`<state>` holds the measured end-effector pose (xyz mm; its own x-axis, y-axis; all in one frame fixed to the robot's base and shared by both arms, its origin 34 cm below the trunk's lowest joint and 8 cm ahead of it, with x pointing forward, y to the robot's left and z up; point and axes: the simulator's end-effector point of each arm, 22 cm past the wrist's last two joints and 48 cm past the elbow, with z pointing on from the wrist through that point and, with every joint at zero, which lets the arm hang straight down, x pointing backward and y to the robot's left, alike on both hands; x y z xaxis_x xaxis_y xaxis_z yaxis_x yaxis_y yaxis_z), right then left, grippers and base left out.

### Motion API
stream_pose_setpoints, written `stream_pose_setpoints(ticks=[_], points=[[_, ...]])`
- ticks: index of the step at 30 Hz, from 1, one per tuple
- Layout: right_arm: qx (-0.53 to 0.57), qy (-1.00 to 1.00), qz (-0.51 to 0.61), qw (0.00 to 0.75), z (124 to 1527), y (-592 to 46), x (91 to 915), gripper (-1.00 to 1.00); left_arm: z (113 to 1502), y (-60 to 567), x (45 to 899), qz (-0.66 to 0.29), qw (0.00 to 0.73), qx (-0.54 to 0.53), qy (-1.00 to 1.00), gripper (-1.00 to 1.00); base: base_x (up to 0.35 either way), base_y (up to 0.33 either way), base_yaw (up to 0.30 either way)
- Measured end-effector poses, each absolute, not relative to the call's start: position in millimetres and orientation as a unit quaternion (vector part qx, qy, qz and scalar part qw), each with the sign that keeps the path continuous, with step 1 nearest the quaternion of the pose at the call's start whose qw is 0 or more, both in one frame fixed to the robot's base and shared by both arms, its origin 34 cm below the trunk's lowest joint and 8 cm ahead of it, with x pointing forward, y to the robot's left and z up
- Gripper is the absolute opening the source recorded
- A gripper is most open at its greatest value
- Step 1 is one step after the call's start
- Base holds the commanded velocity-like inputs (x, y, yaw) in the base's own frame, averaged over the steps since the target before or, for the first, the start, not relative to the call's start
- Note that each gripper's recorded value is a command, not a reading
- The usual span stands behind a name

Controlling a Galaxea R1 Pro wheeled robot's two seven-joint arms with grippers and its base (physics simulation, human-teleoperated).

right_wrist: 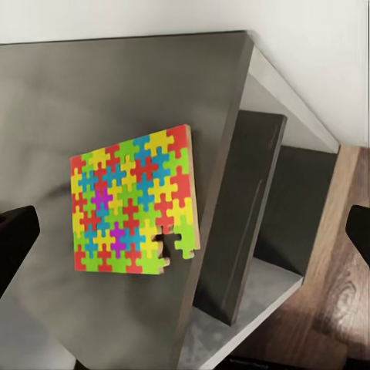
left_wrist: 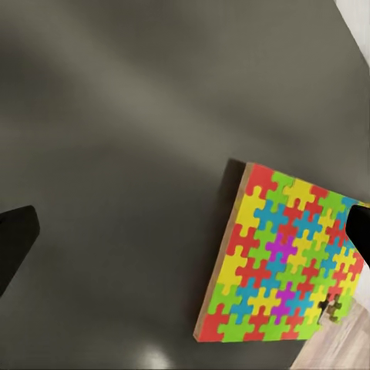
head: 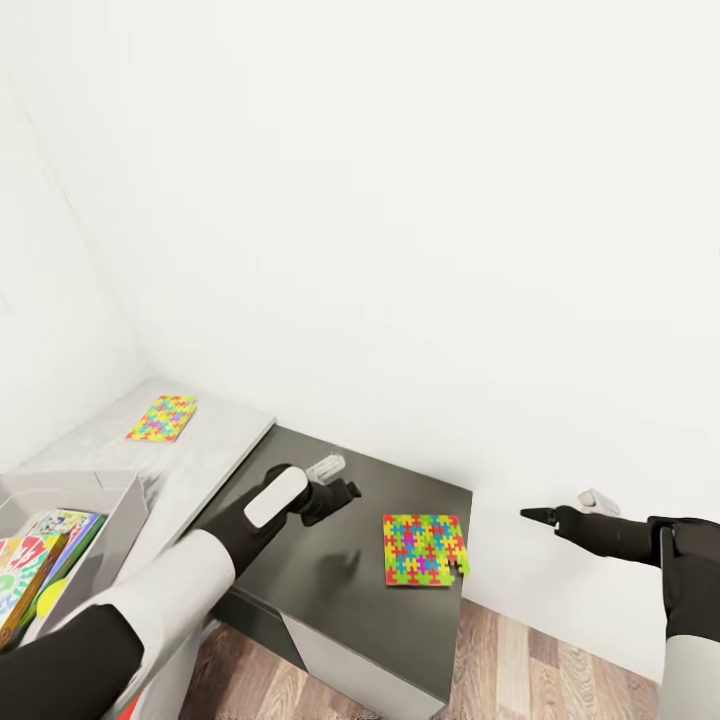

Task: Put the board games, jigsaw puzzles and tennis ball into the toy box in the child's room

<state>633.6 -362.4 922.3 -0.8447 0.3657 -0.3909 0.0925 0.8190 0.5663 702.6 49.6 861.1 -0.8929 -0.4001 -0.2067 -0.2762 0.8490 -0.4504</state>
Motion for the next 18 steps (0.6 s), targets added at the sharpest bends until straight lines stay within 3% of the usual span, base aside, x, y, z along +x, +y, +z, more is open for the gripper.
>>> stream_pose_setpoints(ticks=[18], points=[[0.124,0.924,0.263,0.249,916,-367,634,1.0,849,30,705,-0.251,0.151,-0.188,0.938,1.0,0.0,0.0,0.0]])
